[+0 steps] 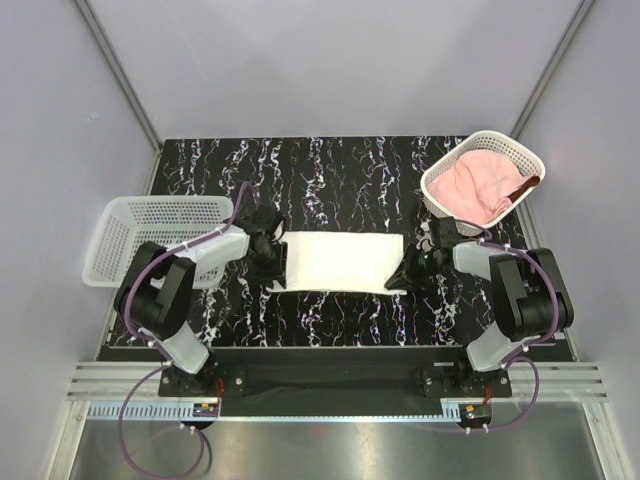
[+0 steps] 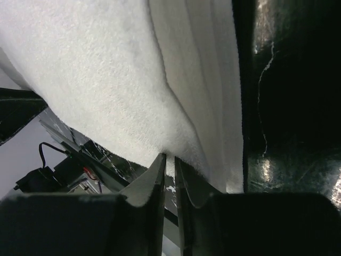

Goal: Fold and stack the towels
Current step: Fold the towel, then neatly place the folded towel into the bin

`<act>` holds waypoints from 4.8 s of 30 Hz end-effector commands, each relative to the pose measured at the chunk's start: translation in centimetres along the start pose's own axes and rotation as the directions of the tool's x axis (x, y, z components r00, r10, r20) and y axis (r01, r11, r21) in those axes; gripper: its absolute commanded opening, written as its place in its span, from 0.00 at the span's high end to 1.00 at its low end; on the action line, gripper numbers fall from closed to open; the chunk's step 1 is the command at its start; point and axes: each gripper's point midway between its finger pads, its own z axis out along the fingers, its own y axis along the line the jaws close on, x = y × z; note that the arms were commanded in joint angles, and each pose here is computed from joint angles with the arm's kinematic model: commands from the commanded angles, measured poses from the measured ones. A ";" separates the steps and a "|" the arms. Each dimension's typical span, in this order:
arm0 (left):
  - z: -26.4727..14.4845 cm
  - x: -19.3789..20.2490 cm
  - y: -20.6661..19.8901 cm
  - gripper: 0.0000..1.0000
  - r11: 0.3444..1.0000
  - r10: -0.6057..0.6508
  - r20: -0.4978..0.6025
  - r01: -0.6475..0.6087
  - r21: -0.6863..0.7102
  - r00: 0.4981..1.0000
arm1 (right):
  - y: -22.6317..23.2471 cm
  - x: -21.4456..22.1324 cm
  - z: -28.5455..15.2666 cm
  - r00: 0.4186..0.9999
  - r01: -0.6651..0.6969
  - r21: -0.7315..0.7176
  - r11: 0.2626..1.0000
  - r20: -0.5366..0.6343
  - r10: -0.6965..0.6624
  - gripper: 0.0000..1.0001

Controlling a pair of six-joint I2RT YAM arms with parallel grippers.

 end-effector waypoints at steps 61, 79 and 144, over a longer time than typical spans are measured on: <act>2.2 -7.2 2.9 0.44 0.989 -0.145 0.112 0.148 -0.025 0.983 | 5.1 -1.7 -8.0 0.920 0.284 0.006 0.959 0.282 -0.274 0.31; 0.6 -6.8 2.3 1.00 0.972 -0.095 0.121 0.119 -0.203 0.988 | 5.8 -1.5 -8.7 0.911 0.296 -0.007 0.955 0.302 -0.281 0.07; -21.9 -8.6 30.6 1.00 0.354 -0.125 0.432 0.447 -0.821 0.893 | 9.2 -1.2 -10.8 0.863 0.400 -0.120 0.908 0.383 -0.330 0.00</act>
